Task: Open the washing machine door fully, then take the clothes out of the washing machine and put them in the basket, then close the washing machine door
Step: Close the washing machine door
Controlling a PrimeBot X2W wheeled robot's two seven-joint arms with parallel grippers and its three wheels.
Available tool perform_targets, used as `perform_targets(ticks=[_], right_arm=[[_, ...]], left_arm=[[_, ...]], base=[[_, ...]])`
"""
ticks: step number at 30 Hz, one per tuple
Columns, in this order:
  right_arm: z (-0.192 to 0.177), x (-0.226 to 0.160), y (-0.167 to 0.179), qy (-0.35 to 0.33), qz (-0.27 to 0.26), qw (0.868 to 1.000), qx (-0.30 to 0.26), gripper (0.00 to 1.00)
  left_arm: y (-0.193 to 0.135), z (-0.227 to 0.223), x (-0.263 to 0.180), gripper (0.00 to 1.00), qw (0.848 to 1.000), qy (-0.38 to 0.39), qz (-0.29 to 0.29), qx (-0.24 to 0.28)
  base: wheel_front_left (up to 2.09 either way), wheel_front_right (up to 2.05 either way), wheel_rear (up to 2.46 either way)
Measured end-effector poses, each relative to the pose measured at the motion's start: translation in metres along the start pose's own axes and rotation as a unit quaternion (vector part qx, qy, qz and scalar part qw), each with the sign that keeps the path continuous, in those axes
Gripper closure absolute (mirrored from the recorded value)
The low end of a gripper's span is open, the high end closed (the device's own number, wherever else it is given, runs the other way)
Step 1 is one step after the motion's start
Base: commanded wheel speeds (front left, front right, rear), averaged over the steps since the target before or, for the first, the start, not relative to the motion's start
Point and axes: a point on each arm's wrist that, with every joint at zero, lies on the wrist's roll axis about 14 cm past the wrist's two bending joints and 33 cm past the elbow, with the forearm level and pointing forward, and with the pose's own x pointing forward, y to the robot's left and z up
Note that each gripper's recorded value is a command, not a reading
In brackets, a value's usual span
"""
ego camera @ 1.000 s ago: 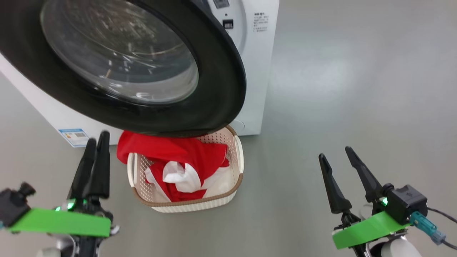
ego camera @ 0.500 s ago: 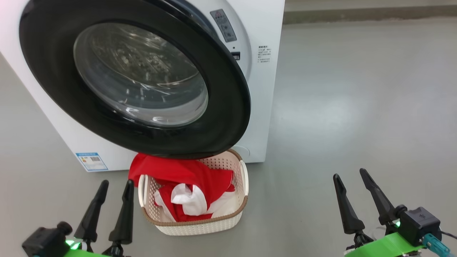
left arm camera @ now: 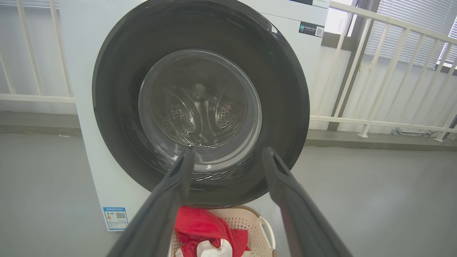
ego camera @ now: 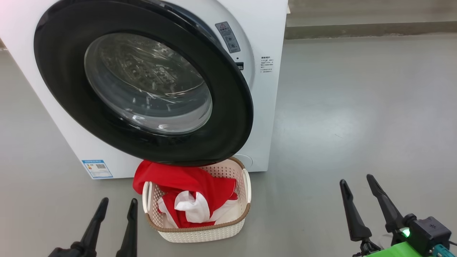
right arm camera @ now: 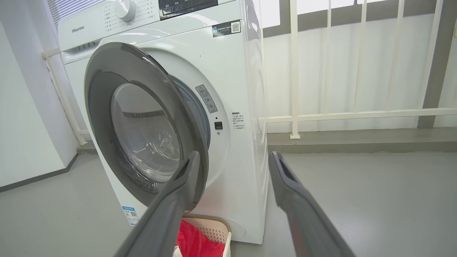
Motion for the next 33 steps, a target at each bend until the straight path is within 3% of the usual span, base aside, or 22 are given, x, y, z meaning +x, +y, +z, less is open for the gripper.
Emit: perform_targets(ticks=[5, 19, 20, 21, 22, 33], right_arm=[[-0.005, -0.004, -0.005, 0.009, -0.009, 1.000, 0.004, 0.00], [-0.022, -0.005, -0.005, 0.035, -0.009, 0.999, 0.004, 0.00], [-0.024, -0.003, -0.003, 0.039, -0.005, 0.999, 0.001, 0.07], [-0.028, -0.002, 0.001, 0.044, 0.002, 0.999, -0.002, 0.64], [-0.030, 0.001, 0.006, 0.047, 0.010, 0.999, -0.003, 1.00], [-0.048, 0.062, 0.049, 0.079, 0.086, 0.993, -0.014, 1.00]], left_arm=[[0.000, -0.003, -0.003, 0.00, 1.000, 0.005, -0.004, 0.029], [0.004, -0.009, -0.004, 0.00, 0.999, 0.011, 0.007, 0.032], [0.004, -0.010, -0.005, 0.00, 0.999, 0.012, 0.007, 0.038], [0.004, -0.010, -0.005, 0.00, 0.999, 0.012, 0.009, 0.040], [0.005, -0.011, -0.005, 0.00, 0.999, 0.013, 0.010, 0.040], [0.013, -0.018, -0.002, 0.00, 0.999, 0.022, 0.031, 0.030]], base=[[0.00, 0.00, 0.00], [0.00, 0.00, 0.00], [0.00, 0.00, 0.00], [0.00, 0.00, 0.00], [0.00, 0.00, 0.00], [0.00, 0.00, 0.00]])
